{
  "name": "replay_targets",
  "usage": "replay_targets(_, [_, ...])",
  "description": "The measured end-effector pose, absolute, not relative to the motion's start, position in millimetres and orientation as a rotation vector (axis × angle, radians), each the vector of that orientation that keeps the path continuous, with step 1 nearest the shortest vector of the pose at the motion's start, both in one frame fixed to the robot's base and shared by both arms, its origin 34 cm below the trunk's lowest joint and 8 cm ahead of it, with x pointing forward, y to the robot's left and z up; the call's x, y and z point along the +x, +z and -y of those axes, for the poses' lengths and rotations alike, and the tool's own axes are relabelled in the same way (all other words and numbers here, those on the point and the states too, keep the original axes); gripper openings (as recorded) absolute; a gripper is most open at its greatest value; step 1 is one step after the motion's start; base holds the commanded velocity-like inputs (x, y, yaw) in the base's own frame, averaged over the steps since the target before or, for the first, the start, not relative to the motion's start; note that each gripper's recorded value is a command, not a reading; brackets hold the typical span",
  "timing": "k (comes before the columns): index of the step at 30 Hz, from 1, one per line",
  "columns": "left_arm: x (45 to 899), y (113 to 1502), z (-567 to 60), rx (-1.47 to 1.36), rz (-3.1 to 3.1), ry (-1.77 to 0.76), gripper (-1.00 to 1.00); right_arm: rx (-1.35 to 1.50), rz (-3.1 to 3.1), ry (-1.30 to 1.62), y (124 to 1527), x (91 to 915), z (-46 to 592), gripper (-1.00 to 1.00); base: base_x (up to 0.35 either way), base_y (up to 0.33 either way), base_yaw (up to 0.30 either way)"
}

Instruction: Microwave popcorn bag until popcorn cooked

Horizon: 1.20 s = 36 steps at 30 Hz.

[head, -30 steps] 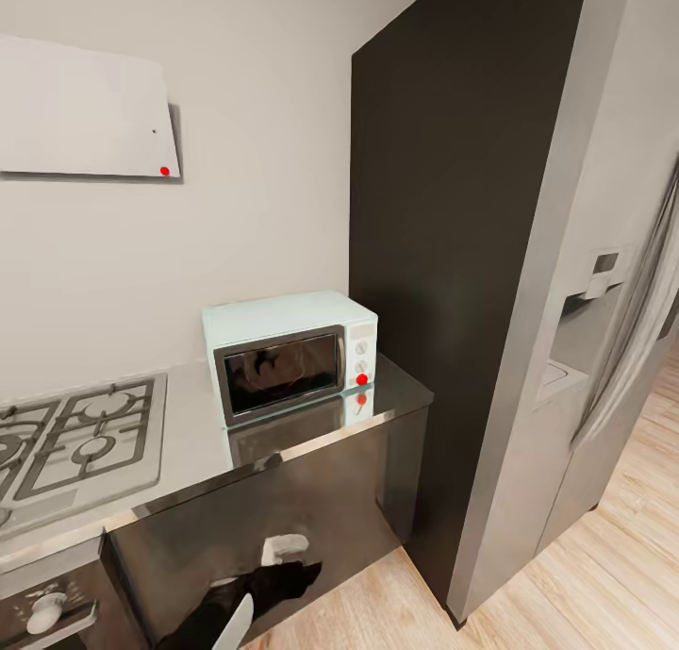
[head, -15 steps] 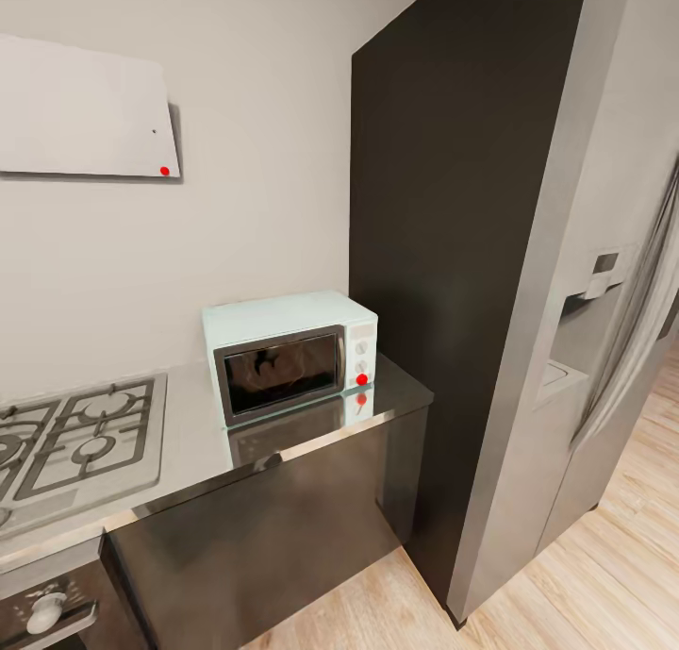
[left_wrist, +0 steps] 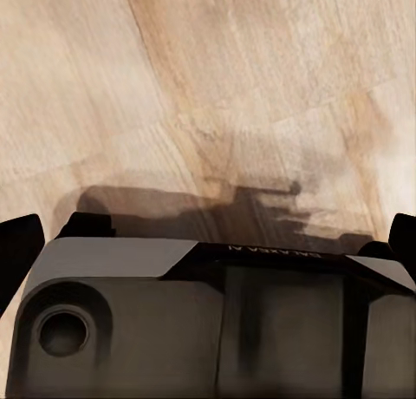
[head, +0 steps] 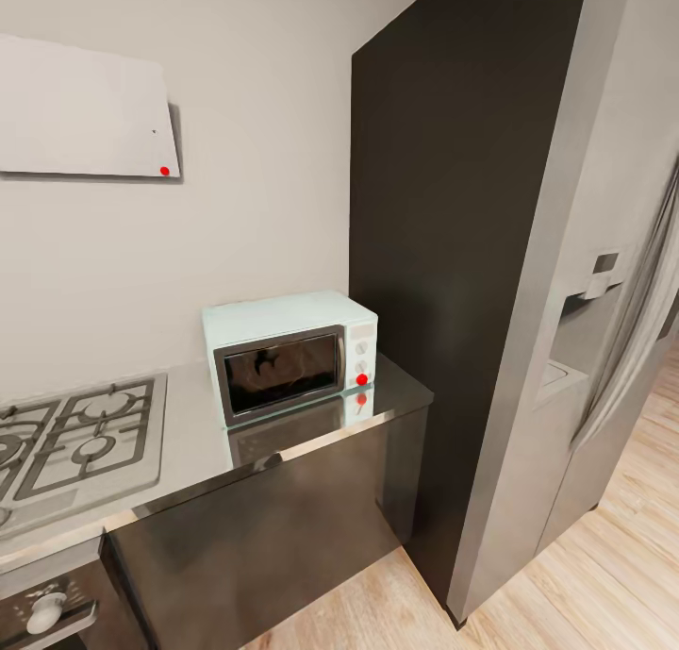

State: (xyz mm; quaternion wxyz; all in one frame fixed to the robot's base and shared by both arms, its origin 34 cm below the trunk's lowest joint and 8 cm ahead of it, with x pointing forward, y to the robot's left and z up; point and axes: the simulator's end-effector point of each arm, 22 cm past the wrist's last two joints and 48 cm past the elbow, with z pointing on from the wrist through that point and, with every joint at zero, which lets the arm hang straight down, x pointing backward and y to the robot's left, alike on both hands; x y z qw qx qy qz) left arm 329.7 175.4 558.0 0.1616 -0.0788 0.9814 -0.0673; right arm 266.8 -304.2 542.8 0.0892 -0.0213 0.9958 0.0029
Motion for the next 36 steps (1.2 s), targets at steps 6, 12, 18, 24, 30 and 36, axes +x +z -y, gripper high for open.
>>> replay_targets(6, [327.1,557.6,-172.8,-0.225,-2.807,-0.206,1.00,-0.062,-2.971,0.008,542.3,264.8,303.7,1.00,0.000,0.000,0.000])
replay_targets(12, [326.8,557.4,-173.5,-0.226,-2.808,-0.204,1.00,-0.061,-2.966,0.006,542.4,264.6,304.4,1.00,0.000,0.000,0.146])
replay_targets(18, [326.4,557.2,-174.9,-0.228,-2.809,-0.196,1.00,-0.062,-2.973,0.005,541.2,256.9,304.5,1.00,0.000,0.000,0.264])
replay_targets(24, [326.3,557.1,-175.5,-0.228,-2.810,-0.191,1.00,-0.064,-2.974,0.007,541.1,256.3,303.7,1.00,0.000,0.000,0.269])
replay_targets(30, [326.6,557.0,-177.3,-0.230,-2.809,-0.188,1.00,-0.064,-2.974,0.007,541.1,256.3,303.7,1.00,0.000,0.000,0.269])
replay_targets(36, [327.1,557.2,-176.9,-0.230,-2.807,-0.189,1.00,-0.064,-2.974,0.006,541.1,256.3,303.8,1.00,0.000,0.000,0.270])
